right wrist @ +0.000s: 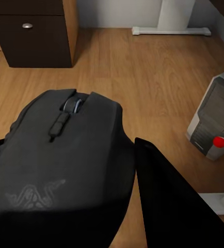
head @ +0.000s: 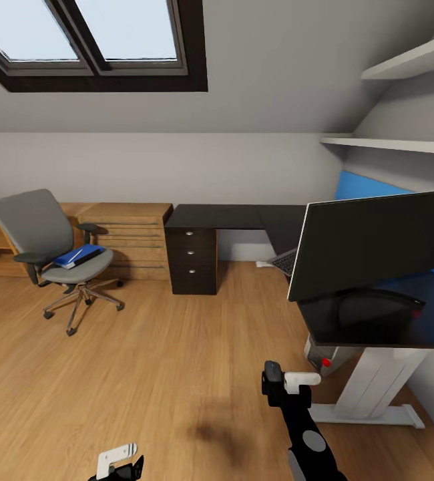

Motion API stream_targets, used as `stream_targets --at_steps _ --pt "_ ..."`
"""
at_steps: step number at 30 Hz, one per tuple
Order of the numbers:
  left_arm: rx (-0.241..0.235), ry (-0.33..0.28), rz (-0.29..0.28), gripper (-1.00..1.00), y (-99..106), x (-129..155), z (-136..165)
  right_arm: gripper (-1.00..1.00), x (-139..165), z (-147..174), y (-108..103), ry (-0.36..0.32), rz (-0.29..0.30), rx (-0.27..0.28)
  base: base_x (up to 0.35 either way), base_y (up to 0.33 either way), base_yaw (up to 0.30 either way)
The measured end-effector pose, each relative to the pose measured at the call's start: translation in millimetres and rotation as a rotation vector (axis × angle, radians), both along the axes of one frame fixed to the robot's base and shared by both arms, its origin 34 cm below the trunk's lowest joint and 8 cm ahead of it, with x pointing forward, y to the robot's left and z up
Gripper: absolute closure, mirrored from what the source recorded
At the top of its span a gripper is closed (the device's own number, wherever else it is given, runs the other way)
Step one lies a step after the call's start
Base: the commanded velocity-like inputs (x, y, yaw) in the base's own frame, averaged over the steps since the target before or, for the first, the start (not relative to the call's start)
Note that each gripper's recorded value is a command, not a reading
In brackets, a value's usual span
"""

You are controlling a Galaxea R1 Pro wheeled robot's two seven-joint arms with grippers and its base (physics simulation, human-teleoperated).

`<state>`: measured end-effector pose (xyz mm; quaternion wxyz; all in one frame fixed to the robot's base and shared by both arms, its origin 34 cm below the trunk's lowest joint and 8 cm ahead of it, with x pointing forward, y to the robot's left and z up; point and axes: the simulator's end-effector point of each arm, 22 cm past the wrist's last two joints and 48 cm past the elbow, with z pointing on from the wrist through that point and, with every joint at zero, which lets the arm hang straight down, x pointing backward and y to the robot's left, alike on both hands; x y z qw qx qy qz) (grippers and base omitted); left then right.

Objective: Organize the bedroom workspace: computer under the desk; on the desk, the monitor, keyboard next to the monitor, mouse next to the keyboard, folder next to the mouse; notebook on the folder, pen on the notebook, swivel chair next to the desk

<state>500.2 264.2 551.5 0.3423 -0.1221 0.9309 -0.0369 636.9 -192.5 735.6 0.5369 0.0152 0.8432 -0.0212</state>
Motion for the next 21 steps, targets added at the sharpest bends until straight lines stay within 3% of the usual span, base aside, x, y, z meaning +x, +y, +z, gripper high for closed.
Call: stream_targets --at_steps 14,21 --pt "-0.003 0.047 0.001 -1.00 -1 -16 -5 1.00 0 10 2 0.001 0.004 0.000 0.000 0.000 0.000" --pt "-0.005 0.113 0.001 -1.00 -3 -41 -12 1.00 -1 15 2 -0.006 0.002 0.001 0.000 0.000 0.000"
